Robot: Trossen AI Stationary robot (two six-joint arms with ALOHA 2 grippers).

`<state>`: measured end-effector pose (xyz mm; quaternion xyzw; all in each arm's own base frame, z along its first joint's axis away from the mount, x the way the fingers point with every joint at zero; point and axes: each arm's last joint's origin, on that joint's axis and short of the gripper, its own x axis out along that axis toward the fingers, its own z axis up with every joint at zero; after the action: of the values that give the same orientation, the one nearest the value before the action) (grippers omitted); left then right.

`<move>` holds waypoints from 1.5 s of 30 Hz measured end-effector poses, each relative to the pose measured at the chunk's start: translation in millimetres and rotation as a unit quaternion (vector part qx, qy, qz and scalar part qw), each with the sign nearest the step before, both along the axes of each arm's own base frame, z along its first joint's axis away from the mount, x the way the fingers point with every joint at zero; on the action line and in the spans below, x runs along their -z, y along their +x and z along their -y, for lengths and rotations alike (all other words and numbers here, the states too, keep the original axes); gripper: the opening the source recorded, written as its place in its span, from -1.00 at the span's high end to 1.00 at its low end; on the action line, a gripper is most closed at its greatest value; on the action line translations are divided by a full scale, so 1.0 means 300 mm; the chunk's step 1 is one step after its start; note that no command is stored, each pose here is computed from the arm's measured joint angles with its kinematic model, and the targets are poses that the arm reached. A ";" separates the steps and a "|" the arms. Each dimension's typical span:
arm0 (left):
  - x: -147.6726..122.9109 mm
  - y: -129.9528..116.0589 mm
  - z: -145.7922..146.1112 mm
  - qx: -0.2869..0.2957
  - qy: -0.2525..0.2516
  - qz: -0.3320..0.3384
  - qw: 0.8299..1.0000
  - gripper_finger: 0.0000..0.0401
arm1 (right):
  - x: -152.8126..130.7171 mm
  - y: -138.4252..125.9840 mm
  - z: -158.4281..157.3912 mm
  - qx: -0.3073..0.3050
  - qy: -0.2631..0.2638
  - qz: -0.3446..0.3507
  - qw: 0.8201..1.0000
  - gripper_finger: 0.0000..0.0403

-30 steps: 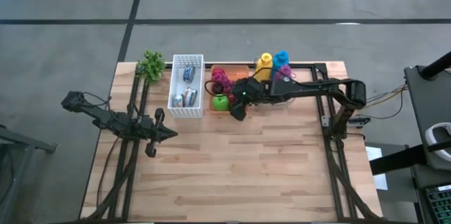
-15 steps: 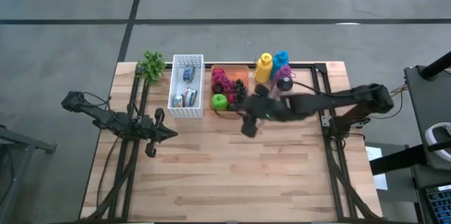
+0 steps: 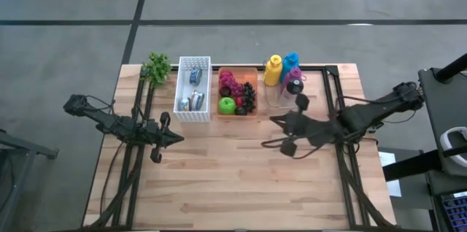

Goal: Pick & Place Food Item
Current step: Return to Home Position

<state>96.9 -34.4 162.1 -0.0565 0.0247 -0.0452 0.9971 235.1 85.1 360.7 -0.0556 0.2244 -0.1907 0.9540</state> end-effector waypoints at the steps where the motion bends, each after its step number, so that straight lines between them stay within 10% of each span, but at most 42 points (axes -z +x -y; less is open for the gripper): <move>1: 0.000 0.000 0.000 0.000 0.000 0.000 1.000 0.95 | -0.005 -0.018 -0.004 -0.007 -0.001 -0.001 1.000 0.96; 20: 0.000 0.000 0.000 0.000 -0.001 0.000 1.000 0.95 | 0.151 -0.382 -0.025 -0.248 0.114 0.118 0.955 0.96; 45: 0.000 0.000 0.000 0.000 0.000 0.000 1.000 0.95 | 0.308 -0.542 0.096 -0.287 0.145 0.249 0.913 0.96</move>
<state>96.9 -34.4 162.0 -0.0561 0.0248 -0.0452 0.9971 72.5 56.2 268.3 0.0701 -0.0213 0.1187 0.9902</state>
